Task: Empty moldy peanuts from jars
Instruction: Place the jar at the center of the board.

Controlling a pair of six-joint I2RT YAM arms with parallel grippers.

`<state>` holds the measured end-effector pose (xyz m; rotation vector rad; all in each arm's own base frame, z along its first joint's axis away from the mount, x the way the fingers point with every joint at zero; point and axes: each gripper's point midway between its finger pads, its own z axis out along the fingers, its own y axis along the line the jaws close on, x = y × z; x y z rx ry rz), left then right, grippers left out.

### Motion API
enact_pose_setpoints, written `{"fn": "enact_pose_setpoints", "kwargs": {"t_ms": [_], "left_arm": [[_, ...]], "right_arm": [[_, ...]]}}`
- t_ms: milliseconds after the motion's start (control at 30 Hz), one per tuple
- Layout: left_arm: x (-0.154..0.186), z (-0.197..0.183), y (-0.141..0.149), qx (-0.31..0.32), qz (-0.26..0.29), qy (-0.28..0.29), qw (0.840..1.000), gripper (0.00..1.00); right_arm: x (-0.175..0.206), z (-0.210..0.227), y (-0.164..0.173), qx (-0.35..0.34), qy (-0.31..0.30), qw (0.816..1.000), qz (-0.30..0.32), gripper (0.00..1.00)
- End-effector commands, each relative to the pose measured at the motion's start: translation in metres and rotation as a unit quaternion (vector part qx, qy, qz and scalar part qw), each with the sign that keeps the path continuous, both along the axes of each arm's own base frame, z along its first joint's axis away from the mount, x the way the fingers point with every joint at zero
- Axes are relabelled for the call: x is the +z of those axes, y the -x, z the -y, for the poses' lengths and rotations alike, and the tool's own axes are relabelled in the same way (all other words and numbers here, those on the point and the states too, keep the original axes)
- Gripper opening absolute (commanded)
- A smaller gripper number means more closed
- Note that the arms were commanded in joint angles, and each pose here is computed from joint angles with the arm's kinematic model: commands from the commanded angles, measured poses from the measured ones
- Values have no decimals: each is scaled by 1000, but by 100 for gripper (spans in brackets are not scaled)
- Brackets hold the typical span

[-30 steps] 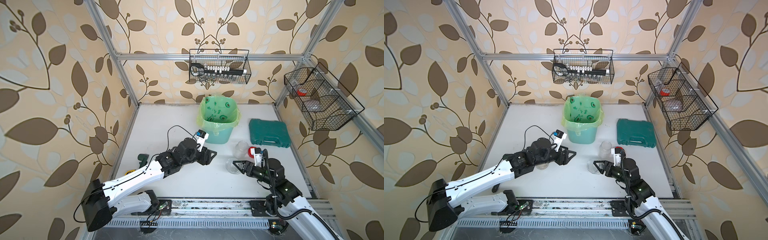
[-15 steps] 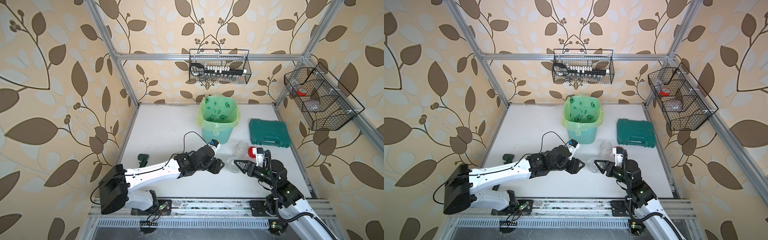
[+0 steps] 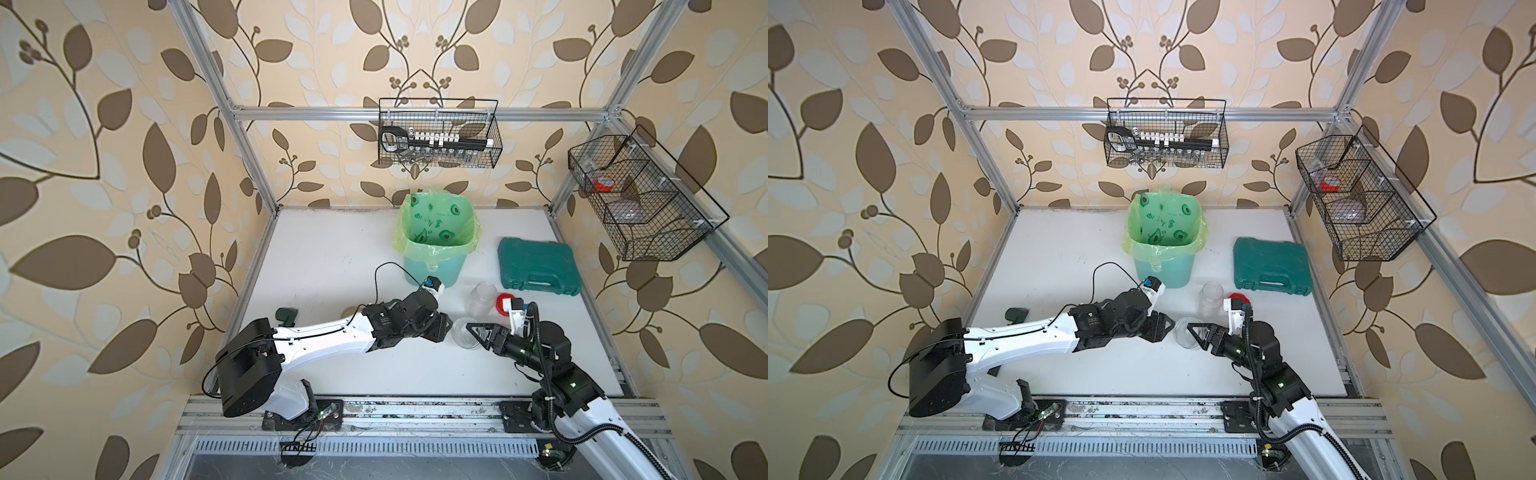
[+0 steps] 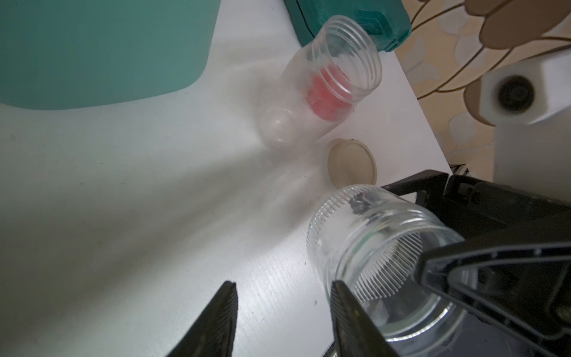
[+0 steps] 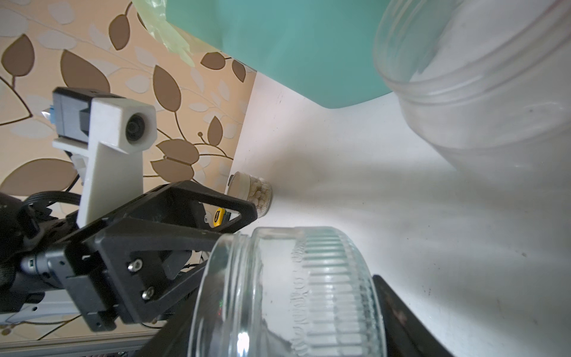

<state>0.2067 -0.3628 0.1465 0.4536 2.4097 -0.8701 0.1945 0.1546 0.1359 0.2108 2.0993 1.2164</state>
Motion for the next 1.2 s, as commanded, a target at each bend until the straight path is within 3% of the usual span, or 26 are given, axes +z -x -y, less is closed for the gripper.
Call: {"fn": "enact_pose_setpoints", "kwargs": {"t_ms": [0,200,500,733,1033,1167], "left_arm": [[26,26,2,-25,8,53,998,52],[33,13,8,-23,16,49,998,68],[53,13,21,-57,24,82,995,69],[22,29,15,-58,-4,44,997,61],[14,34,6,-47,-1,27,999,49],[11,35,3,-42,-1,23,999,33]], "right_arm": [[11,-5,-2,10,-17,1000,21,0],[9,-2,-3,6,0,1000,19,0],[15,-4,-2,13,3,1000,23,0],[22,-4,-2,16,7,999,28,0],[22,-6,-3,21,3,999,30,0],[21,-8,-2,28,8,999,29,0]]}}
